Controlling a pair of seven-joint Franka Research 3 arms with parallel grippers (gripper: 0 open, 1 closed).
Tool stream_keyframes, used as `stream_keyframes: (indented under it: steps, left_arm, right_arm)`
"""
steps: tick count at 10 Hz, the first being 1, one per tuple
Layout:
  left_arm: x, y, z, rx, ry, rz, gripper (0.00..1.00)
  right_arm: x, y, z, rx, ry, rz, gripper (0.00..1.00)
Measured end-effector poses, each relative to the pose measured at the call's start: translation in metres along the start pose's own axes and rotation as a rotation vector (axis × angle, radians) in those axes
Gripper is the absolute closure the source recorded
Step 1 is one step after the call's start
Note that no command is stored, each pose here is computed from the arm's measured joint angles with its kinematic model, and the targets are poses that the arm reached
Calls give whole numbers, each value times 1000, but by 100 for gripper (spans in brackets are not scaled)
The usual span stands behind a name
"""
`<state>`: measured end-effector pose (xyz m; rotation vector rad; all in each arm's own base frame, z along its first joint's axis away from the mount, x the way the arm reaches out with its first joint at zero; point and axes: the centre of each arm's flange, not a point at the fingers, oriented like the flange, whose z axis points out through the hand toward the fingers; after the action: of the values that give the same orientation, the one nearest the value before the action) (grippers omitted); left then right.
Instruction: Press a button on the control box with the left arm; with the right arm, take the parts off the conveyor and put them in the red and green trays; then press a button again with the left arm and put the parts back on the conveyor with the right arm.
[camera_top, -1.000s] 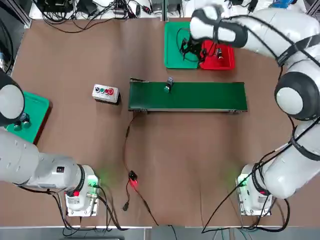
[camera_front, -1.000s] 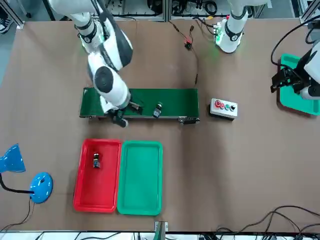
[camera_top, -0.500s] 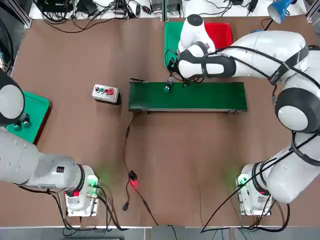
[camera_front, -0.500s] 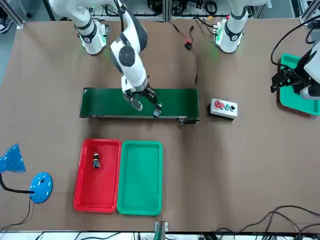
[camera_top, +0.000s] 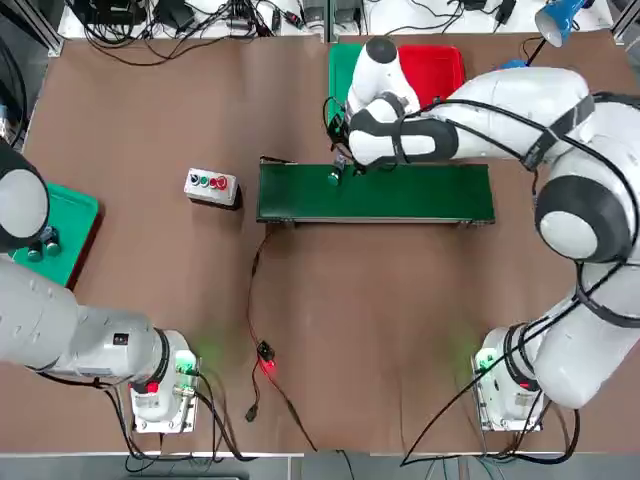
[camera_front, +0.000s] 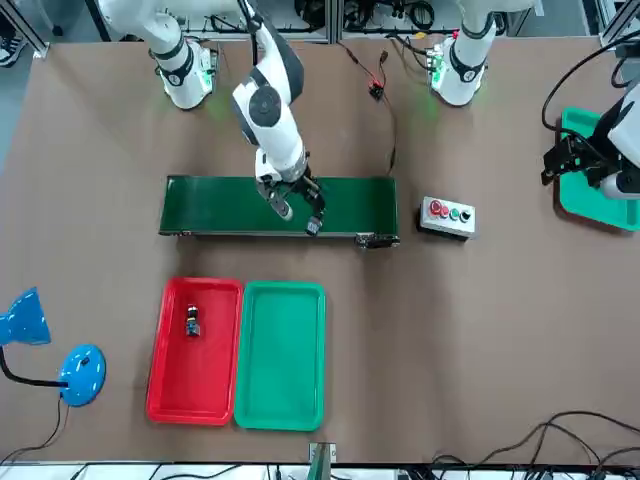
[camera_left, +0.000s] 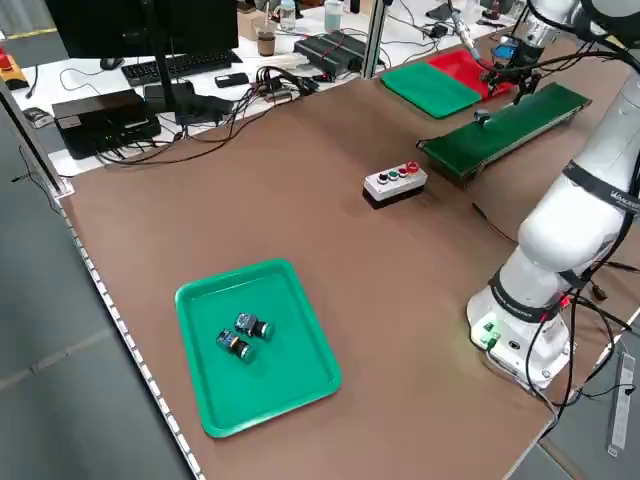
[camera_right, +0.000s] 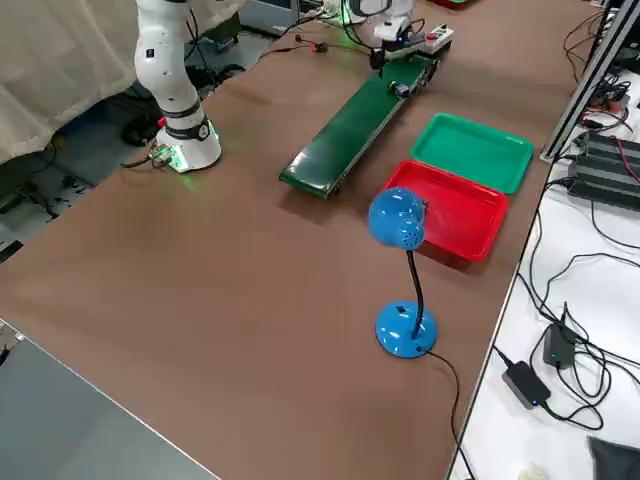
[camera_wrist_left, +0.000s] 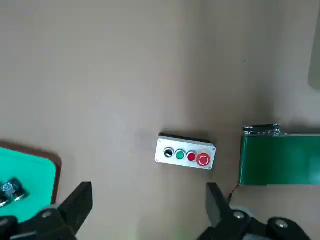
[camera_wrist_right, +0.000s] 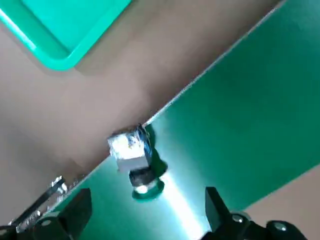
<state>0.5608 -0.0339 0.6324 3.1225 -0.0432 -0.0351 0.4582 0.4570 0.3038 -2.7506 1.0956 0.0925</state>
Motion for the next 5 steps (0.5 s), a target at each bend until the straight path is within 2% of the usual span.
stream_keyframes:
  steps: [5]
  left_arm:
    - [0, 0, 0, 0, 0, 0, 0]
  right_arm:
    - [20, -25, 37, 7, 42, -10, 0]
